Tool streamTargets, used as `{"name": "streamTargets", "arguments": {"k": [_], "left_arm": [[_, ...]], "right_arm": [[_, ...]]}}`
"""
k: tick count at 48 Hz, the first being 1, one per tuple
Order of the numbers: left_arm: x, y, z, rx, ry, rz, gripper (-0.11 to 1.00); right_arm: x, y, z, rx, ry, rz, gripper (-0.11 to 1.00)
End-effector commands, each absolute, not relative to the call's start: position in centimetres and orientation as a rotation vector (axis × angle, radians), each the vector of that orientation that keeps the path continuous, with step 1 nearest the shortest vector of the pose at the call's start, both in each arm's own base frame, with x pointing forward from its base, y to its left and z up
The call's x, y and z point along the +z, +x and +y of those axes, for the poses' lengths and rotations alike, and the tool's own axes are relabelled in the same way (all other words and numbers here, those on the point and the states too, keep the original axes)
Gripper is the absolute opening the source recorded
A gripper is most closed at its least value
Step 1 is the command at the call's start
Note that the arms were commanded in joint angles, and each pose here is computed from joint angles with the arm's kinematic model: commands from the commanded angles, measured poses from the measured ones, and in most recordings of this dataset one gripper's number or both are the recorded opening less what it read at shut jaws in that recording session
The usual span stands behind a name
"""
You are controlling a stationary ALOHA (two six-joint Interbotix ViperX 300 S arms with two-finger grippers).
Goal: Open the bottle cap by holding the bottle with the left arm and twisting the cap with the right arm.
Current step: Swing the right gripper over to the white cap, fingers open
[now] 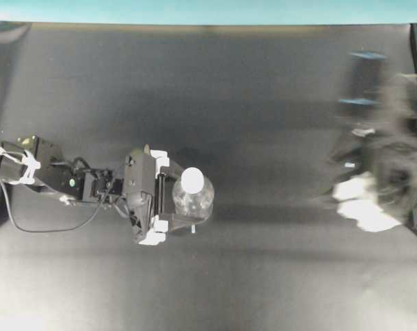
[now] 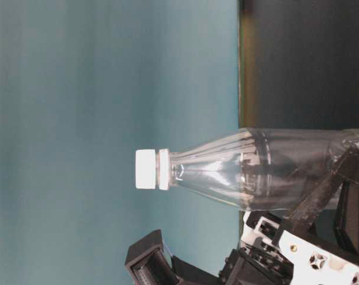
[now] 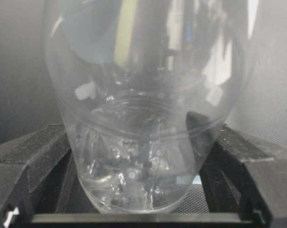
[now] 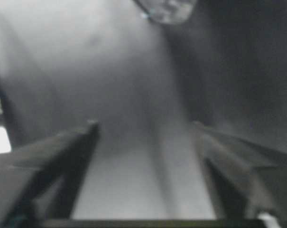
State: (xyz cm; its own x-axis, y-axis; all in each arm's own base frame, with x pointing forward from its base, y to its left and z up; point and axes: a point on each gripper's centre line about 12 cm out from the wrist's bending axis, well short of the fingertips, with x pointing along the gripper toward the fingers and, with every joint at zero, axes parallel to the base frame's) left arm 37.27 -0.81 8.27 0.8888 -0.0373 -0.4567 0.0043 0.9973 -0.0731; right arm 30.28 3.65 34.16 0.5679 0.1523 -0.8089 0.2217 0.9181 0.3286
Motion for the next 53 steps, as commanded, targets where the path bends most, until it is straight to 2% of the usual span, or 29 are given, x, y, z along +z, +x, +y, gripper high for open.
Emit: {"name": "streamTargets", "arguments": {"k": [1,15,23,29,53], "left_arm": [[8.5,37.4,-1.0,-0.029,-0.068,0.467,0.83],[8.5,37.4,-1.0,-0.028,-0.069,0.467,0.83],[8.6,37.6,-1.0,-0.028,-0.069,0.462,0.83],[8.6,37.7,-1.0,-0.028,-0.069,0.46,0.83],[8.5,37.7,-1.3,-0.034,-0.071,0.465,0.83]], "right_arm": [[35.3,32.9,3.5,-0.073,0.465,0.994,0.83],[36.6,40.5,2.3,-0.251,0.649,1.145,0.81],[36.9,43.7,2.2,-0.256,0.647,1.165,0.81],[35.9,45.8,2.7,-0.251,0.655,1.195,0.81],[31.1,47.2,3.0,-0.281,0.639,1.316,0.81]]}}
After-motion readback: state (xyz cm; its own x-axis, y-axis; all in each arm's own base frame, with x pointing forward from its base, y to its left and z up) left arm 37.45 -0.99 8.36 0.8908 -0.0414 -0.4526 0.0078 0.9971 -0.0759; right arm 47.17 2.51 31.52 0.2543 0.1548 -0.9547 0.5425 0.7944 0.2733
